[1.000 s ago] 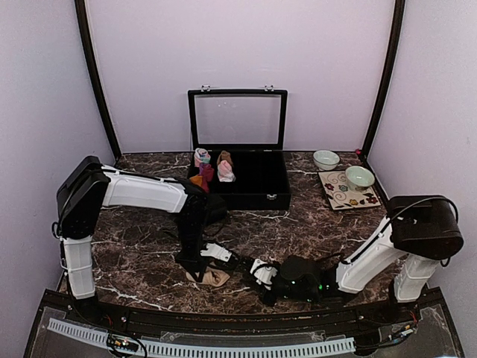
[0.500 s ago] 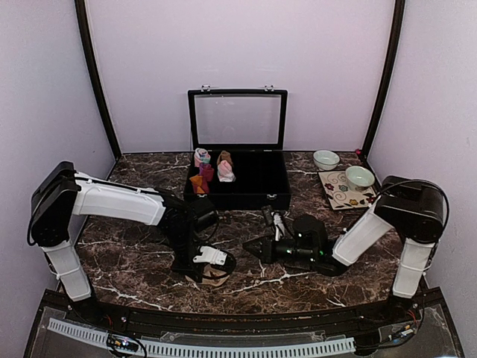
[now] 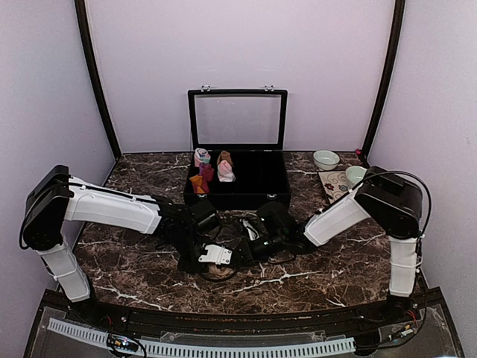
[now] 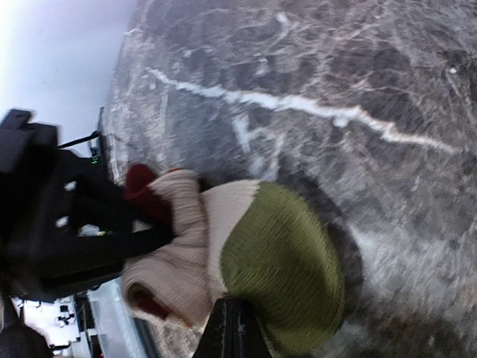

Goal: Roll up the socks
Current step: Roll the sock at the center of the board.

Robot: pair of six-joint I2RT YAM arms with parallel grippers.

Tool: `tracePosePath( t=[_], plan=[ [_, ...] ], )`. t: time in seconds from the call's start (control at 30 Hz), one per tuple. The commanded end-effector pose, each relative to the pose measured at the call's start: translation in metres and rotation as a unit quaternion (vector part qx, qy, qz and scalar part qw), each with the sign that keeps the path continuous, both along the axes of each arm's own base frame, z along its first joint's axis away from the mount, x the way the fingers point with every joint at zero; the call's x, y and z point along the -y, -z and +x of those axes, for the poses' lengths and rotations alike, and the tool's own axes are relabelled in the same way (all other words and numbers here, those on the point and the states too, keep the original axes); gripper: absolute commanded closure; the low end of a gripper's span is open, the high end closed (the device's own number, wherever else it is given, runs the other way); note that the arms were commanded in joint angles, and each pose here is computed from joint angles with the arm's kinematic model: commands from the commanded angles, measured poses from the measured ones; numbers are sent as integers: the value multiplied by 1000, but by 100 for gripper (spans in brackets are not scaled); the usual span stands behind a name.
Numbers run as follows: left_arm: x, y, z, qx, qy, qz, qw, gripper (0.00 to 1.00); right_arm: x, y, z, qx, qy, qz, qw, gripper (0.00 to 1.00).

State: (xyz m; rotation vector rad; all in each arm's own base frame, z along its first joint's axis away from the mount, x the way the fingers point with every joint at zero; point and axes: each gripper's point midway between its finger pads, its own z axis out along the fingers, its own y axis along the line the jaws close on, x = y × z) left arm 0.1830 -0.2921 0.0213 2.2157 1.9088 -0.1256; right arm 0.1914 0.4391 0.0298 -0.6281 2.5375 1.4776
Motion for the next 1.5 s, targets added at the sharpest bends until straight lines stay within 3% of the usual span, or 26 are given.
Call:
tracePosePath(
  t=[0.0, 0.27, 0.53, 0.77, 0.97, 1.1, 1.2, 1.47],
  plan=[
    [-41, 46, -4, 15, -3, 101, 995, 100, 15, 39, -2, -20, -19, -103, 994, 100],
    [-45, 51, -32, 15, 59, 146, 987, 100, 20, 54, 41, 1, 5, -167, 986, 100],
    [-50, 48, -64, -55, 95, 193, 975, 100, 14, 56, 70, 54, -22, -229, 972, 100],
    [-35, 46, -71, -90, 115, 196, 970, 98, 5, 55, 74, 59, -33, -219, 973, 100],
    [-17, 23, -100, -230, 162, 150, 948, 97, -6, 49, 60, 45, -63, -162, 984, 100],
    [-10, 2, -105, -343, 140, 123, 920, 99, -14, 31, 55, 59, -78, -116, 988, 100],
    [-9, -1, -101, -390, 112, 102, 908, 100, -14, 13, 58, 100, -72, -83, 989, 100],
    [-15, 15, -105, -446, 76, 112, 885, 100, 2, -14, 74, 195, -8, -51, 979, 65]
  ],
)
